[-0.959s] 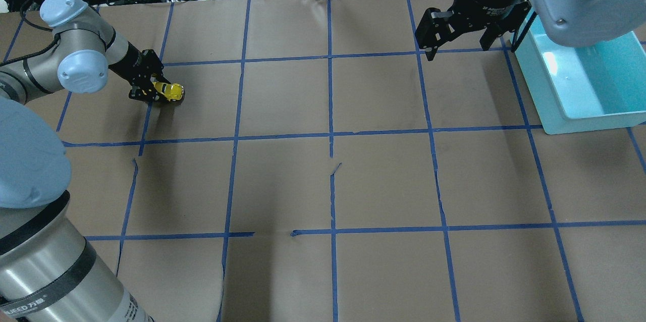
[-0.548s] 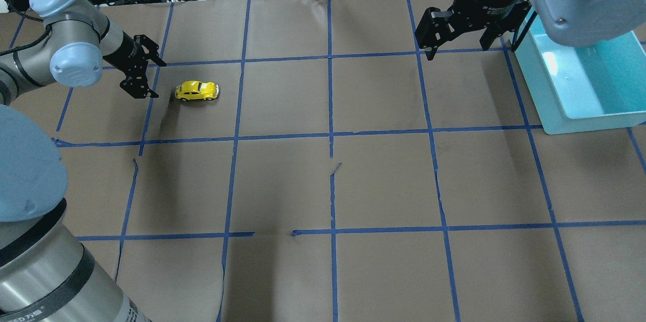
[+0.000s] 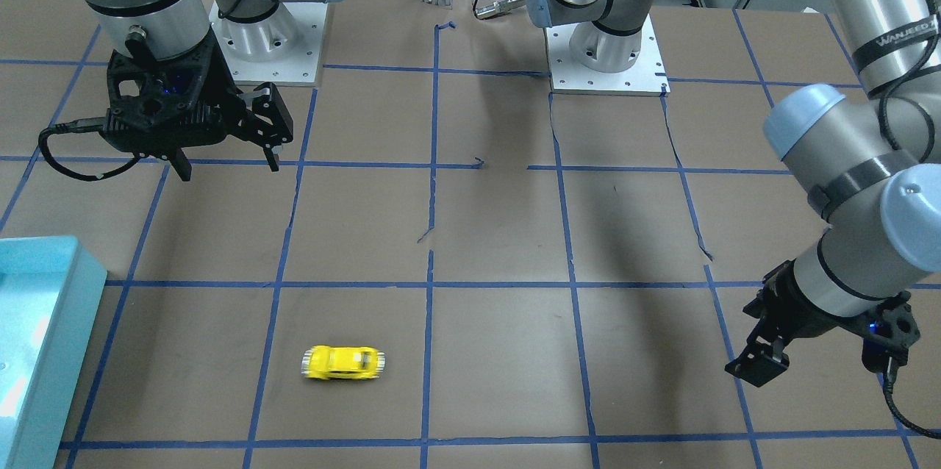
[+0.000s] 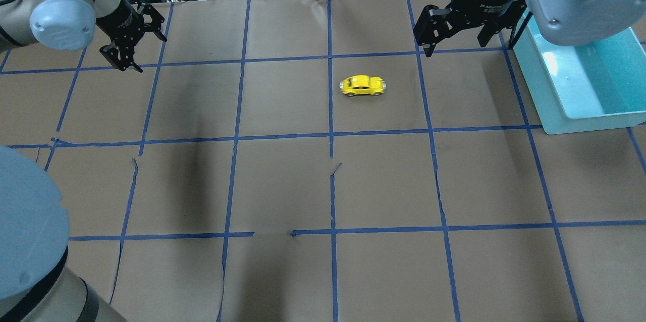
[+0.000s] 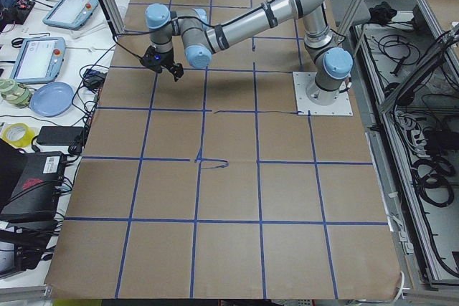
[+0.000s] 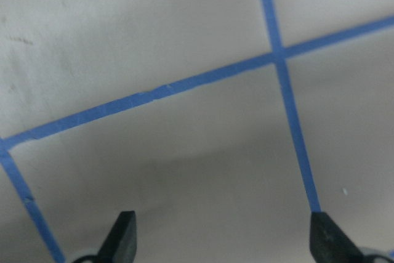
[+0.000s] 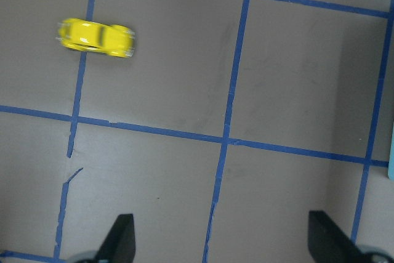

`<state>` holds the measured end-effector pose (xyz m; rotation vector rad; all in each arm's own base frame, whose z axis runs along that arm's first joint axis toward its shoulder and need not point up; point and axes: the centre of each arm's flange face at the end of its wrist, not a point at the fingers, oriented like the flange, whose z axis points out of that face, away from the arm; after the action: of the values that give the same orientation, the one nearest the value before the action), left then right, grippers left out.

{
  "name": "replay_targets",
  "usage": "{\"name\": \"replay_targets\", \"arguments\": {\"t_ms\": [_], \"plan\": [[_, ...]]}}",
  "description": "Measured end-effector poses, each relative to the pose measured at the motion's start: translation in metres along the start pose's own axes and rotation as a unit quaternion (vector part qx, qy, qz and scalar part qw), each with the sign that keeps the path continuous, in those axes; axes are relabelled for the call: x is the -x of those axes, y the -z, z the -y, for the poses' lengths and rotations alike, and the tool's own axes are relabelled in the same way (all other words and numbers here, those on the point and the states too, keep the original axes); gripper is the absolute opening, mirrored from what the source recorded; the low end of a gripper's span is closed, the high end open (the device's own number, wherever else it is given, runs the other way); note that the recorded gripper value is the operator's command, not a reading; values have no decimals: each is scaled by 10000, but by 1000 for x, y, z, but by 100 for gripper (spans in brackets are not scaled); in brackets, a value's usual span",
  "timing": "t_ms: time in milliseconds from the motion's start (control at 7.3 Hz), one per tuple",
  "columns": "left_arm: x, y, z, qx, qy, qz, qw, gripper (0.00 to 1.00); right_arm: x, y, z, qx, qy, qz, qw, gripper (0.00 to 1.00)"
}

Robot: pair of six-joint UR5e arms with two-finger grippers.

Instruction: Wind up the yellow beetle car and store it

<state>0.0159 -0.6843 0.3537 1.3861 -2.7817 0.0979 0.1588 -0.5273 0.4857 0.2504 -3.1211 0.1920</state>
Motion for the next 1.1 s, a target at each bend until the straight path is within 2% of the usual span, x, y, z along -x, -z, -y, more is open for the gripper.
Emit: {"name": "replay_targets", "arguments": {"t_ms": [137, 274, 411, 548, 822, 1096], "plan": [[-14, 47, -19, -15, -1048, 109, 9944, 100, 0, -1, 1, -12, 5, 1, 10000, 100], [-23, 83, -42, 4, -1902, 189, 9816, 100, 1, -2, 2, -17, 14, 2, 10000, 100], [-28, 106, -67, 1, -2407, 280, 9702, 100, 2, -3, 2, -16, 24, 2, 10000, 100], [-32, 119, -91, -32, -2712, 462, 9614, 100, 2, -3, 2, -12, 32, -1, 10000, 100], [-42, 132, -136, -124, -3351, 759, 9390, 100, 3, -4, 2, -4, 43, -1, 10000, 100], [-47, 136, -164, -98, -4276, 790, 9004, 100, 4, -4, 2, -4, 49, 0, 10000, 100]]}}
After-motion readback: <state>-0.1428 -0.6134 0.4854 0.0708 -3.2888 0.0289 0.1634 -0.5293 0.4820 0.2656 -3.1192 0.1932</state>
